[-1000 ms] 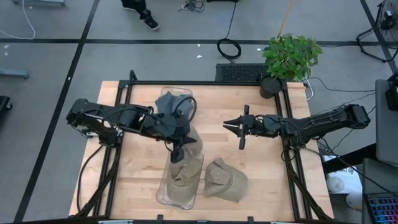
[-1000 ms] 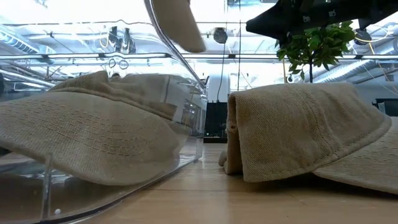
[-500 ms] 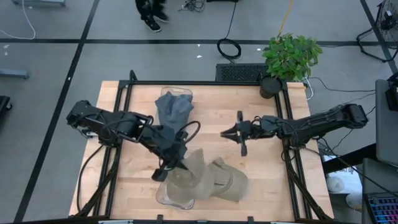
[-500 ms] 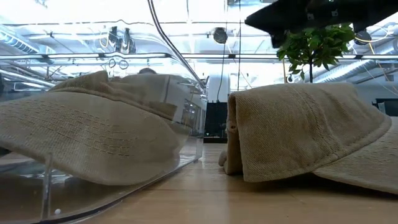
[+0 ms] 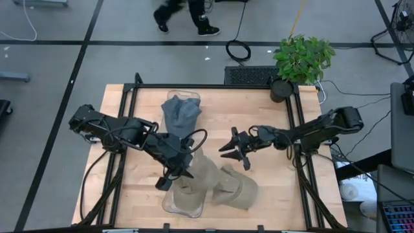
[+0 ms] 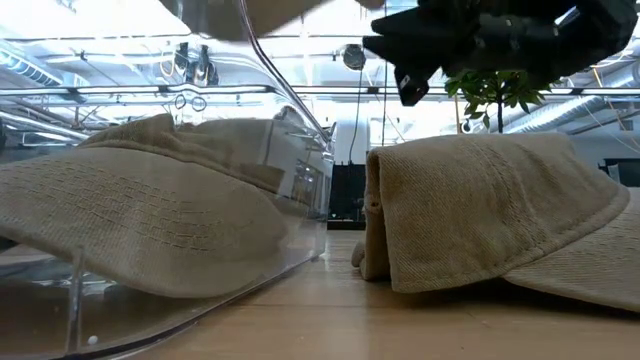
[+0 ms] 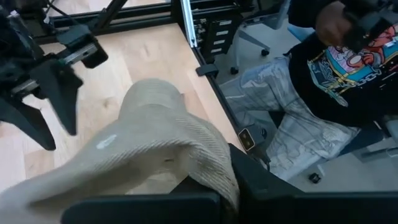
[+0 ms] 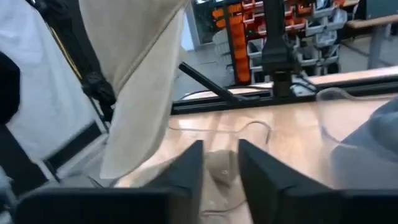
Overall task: Stack caps by color
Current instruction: Stack the top brown cap on the other brown cap in the bottom transparent bin
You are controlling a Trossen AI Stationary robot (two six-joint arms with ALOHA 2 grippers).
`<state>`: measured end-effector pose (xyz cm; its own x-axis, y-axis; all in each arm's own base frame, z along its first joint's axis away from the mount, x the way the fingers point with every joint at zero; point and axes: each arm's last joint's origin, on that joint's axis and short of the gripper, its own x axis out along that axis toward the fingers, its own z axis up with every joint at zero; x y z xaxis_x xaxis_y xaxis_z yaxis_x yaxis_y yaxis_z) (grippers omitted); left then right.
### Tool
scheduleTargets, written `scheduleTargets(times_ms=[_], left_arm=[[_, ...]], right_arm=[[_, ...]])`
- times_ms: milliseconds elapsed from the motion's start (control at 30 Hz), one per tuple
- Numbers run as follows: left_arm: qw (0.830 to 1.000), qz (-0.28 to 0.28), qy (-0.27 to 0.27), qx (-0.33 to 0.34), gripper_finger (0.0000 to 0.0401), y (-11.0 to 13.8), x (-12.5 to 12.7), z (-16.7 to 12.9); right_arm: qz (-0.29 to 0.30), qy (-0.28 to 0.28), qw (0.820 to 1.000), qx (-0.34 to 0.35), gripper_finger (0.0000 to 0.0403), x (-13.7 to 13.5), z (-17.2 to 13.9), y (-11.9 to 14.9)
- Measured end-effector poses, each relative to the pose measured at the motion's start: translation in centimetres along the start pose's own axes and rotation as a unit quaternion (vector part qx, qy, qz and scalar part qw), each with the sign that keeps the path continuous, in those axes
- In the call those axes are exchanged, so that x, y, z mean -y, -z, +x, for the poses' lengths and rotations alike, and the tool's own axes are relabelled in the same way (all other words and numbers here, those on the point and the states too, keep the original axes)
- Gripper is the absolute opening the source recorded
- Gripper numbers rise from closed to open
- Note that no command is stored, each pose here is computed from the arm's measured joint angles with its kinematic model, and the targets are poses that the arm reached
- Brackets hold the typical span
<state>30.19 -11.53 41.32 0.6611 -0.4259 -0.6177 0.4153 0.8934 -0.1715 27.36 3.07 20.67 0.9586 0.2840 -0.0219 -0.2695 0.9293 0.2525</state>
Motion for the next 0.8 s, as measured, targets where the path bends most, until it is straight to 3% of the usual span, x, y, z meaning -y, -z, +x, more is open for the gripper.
scheduleTargets(times_ms=[200,333,433,667,800], left_arm=[[1.0,-0.001,-0.001,0.0,0.0005,0.0,-0.1,0.0],[1.0,-0.002,-0.014,0.001,0.0005,0.0,-0.1,0.0],[1.0,-0.002,-0.016,0.002,0.0005,0.0,-0.1,0.0],[1.0,-0.006,-0.016,0.002,0.0005,0.0,-0.1,0.0],[1.0,-0.006,-0.02,0.003,0.0005,0.0,-0.2,0.0]], right_arm=[[0.085,-0.079,0.993,0.004,0.0217,0.1,1.7,-1.2],[0.103,-0.146,0.984,-0.021,0.0262,0.0,3.7,-1.8],[0.1,-0.17,0.98,-0.025,0.0274,0.0,4.9,-2.1],[0.086,-0.168,0.982,-0.016,0.0268,0.6,5.7,-2.8],[0.09,-0.215,0.972,-0.026,0.0259,0.2,6.6,-3.2]])
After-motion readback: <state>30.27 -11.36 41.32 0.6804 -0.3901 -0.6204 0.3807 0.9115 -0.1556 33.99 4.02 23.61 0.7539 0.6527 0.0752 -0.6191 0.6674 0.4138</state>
